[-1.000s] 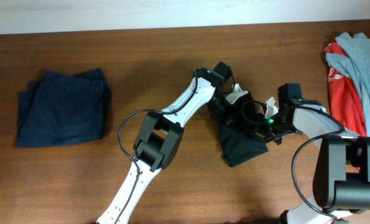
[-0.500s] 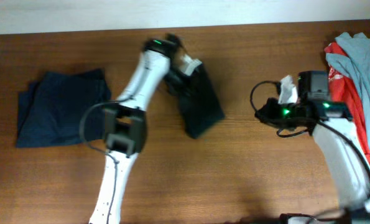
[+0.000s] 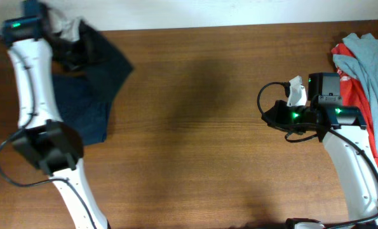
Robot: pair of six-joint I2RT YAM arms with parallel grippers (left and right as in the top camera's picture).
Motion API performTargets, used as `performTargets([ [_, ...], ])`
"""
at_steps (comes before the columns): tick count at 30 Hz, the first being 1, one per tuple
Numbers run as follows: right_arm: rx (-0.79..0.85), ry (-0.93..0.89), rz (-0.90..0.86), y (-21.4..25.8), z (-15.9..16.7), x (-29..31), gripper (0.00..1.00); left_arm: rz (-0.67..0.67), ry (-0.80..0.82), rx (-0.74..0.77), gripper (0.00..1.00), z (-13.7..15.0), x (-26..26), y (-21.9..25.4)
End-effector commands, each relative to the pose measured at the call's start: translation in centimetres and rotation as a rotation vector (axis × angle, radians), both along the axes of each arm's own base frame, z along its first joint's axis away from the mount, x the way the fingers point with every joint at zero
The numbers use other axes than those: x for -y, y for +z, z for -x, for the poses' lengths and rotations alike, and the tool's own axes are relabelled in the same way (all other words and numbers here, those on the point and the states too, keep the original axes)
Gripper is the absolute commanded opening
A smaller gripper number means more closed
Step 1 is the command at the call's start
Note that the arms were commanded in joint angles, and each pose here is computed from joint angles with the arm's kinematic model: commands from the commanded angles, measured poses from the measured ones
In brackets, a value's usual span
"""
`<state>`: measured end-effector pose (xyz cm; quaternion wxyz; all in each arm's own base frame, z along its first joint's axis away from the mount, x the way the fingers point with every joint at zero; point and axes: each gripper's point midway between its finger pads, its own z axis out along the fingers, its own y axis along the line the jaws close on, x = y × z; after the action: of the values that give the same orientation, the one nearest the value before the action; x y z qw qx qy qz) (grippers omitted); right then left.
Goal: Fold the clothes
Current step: 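Carry the dark shirt left and place it on the navy garment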
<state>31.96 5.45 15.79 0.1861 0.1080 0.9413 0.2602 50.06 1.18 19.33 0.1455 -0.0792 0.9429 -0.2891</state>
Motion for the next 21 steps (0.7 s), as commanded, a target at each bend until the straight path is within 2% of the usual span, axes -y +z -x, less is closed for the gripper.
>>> performTargets([
  [1, 0.009, 0.008, -0.001, 0.1, -0.2, 0.0, 0.04, 0.046, 0.131, -0.088, 0.01, 1.2, -4.6, -1.8],
  [7, 0.005, -0.013, 0.043, -0.2, -0.3, 0.7, 0.04, 0.199, 0.170, -0.115, 0.01, 2.1, -5.7, -1.8],
  [14, -0.002, -0.018, 0.048, -0.3, -0.2, 0.8, 0.04, 0.194, 0.132, -0.084, 0.01, 0.6, -2.9, -1.5],
  [17, -0.016, -0.018, 0.047, -0.4, 0.1, 0.8, 0.04, 0.165, 0.130, -0.091, 0.01, 0.3, -2.1, -1.8],
  [21, -0.026, -0.018, 0.047, -0.5, 0.3, 0.8, 0.04, 0.009, 0.160, -0.156, 0.01, 1.2, -3.6, -3.6],
])
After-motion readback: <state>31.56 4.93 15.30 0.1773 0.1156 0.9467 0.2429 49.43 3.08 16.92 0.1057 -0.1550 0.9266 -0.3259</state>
